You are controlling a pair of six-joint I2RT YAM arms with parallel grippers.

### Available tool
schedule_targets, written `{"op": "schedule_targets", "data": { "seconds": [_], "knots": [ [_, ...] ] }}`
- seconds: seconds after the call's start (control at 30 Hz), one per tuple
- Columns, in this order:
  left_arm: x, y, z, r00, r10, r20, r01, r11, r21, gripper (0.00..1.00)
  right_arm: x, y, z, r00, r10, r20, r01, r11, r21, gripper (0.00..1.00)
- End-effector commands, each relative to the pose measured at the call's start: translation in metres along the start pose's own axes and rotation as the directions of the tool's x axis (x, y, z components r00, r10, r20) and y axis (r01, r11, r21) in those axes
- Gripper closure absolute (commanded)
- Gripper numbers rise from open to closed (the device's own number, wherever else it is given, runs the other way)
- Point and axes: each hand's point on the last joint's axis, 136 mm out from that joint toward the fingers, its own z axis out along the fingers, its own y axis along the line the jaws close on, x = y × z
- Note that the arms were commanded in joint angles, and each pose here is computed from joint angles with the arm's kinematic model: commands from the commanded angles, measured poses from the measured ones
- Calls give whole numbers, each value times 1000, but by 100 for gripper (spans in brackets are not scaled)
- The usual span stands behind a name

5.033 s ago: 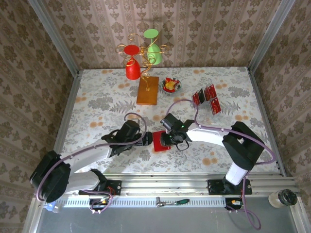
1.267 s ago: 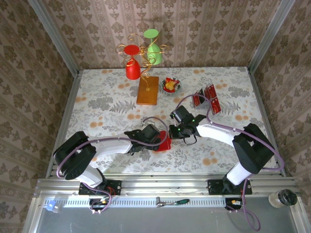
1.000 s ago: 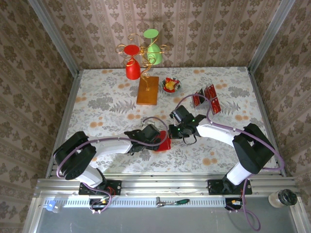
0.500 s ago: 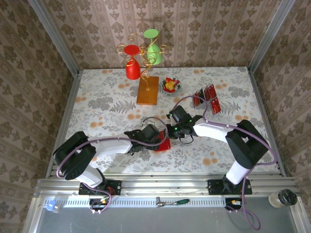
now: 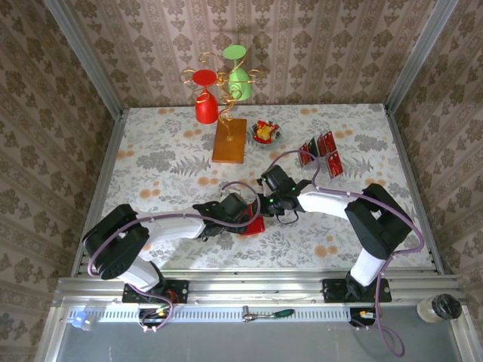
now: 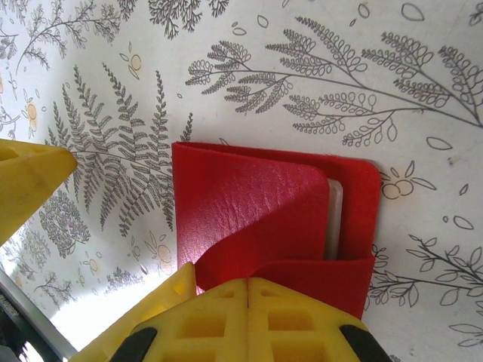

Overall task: Put the credit cards into the card holder
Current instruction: Close the button on the card holder.

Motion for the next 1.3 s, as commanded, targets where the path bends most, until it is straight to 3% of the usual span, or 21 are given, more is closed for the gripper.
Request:
{"op": "schedule_targets", "data": {
  "seconds": [0.0, 0.93, 1.2, 1.27],
  "knots": [
    [16, 0, -1, 998, 43, -42, -42, 999, 9, 0, 8, 1, 8, 1000, 10, -22, -10, 1000, -17, 100],
    [13, 0, -5, 999, 39, -34, -39, 999, 11, 0, 44, -73, 19, 987, 156, -33, -150, 979, 138, 100],
    [10, -1, -5, 999, 34, -25, -34, 999, 12, 0, 40, -59, 19, 987, 156, -39, -153, 985, 74, 99],
    [3, -2, -8, 999, 32, -10, -32, 999, 16, 0, 29, -41, 12, 990, 139, -28, -139, 990, 15, 90]
  ]
}}
